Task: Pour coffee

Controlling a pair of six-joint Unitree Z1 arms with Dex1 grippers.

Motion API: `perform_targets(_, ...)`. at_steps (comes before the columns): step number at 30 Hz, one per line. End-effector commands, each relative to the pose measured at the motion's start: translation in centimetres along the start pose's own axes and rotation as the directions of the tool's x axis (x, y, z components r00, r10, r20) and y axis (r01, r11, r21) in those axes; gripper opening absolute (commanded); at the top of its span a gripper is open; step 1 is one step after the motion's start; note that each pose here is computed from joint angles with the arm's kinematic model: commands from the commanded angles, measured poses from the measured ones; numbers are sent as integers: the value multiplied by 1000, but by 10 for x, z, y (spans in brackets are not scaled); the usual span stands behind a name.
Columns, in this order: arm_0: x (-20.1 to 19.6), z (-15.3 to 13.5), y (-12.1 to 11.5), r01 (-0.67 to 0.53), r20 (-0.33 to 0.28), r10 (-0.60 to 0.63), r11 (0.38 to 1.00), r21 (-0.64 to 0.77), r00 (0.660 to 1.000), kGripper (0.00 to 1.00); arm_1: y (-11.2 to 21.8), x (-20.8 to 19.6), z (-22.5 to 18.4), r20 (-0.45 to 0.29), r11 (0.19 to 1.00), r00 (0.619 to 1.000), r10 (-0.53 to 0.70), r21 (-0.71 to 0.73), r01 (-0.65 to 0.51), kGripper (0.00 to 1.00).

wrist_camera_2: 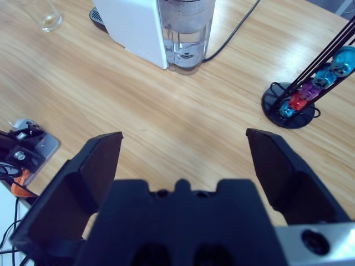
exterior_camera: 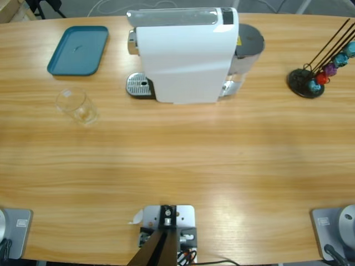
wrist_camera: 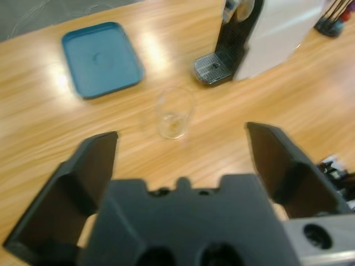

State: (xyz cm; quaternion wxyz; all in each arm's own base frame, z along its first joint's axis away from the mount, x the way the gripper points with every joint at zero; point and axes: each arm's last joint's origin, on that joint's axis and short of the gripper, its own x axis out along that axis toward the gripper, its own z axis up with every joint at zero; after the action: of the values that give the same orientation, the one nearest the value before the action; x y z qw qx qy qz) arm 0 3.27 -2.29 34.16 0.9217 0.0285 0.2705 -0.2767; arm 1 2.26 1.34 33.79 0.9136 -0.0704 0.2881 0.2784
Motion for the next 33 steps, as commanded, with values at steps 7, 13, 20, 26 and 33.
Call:
perform_targets(7,182,135,-21,220,-172,-353,827,-518,920,987,0,-2,-10,9,999,999,32,-2,-32,1000)
perform_targets(13,244,165,-19,276,-148,-440,756,-593,886,884,0,-4,-12,27,999,999,35,-1,-35,1000)
perform_targets(20,291,157,-25,289,-219,-543,696,-657,811,881,-1,-5,-14,42,999,998,38,0,-38,1000)
perform_targets(26,304,157,-24,279,-229,-539,699,-659,810,881,-1,-5,-14,42,999,998,38,1,-39,1000)
perform_targets(33,318,166,-31,298,-222,-545,705,-643,808,630,-1,-5,-14,44,999,998,37,2,-37,1000)
